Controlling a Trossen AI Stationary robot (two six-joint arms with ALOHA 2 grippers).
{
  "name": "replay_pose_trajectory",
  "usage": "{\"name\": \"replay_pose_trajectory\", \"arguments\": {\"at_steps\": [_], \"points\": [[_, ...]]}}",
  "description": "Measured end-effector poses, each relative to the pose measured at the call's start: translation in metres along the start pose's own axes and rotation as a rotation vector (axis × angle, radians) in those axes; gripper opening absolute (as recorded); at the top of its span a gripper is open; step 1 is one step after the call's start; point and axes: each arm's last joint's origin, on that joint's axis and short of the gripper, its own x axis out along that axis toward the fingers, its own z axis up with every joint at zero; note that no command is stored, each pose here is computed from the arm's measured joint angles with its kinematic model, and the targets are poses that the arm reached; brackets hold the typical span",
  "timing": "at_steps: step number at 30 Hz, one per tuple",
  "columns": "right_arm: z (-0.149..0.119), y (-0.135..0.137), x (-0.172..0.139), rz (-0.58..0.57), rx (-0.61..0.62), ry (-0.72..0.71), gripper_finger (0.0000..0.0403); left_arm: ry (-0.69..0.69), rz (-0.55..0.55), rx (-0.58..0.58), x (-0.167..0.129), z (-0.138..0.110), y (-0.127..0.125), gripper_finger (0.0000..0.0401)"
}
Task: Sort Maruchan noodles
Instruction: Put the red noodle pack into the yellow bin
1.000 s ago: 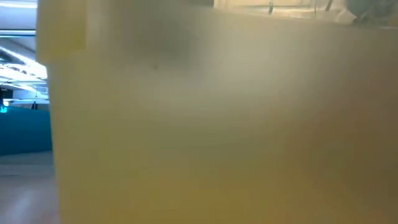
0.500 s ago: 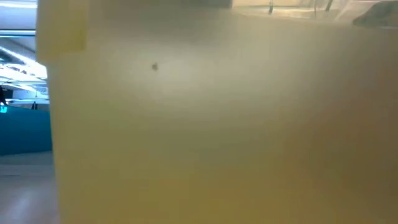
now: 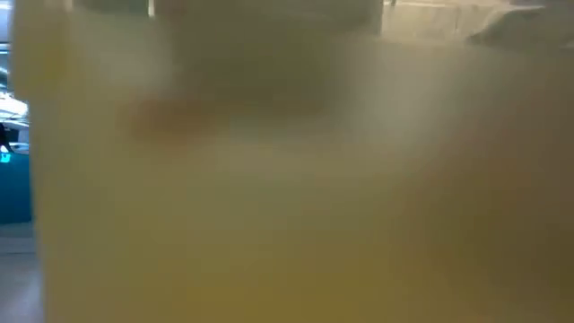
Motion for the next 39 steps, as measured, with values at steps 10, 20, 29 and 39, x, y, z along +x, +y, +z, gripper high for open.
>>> {"name": "replay_pose_trajectory", "arguments": {"at_steps": [10, 20, 29, 39], "points": [[0.005, 0.003, 0.001, 0.019, 0.016, -0.062, 0.0210, 0.013, -0.043, -0.074, 0.030, 0.002, 0.008, 0.0019], [0.014, 0.003, 0.002, 0.023, -0.020, -0.134, 0.0210, 0.112, -0.116, -0.107, 0.042, -0.009, 0.012, 0.0020], [0.021, 0.001, 0.004, 0.035, -0.022, -0.152, 0.0210, 0.114, -0.175, -0.131, 0.027, -0.019, 0.002, 0.0020], [0.022, 0.003, 0.004, 0.050, -0.015, -0.161, 0.0210, 0.079, -0.002, -0.165, 0.019, -0.029, 0.017, 0.0020]]}}
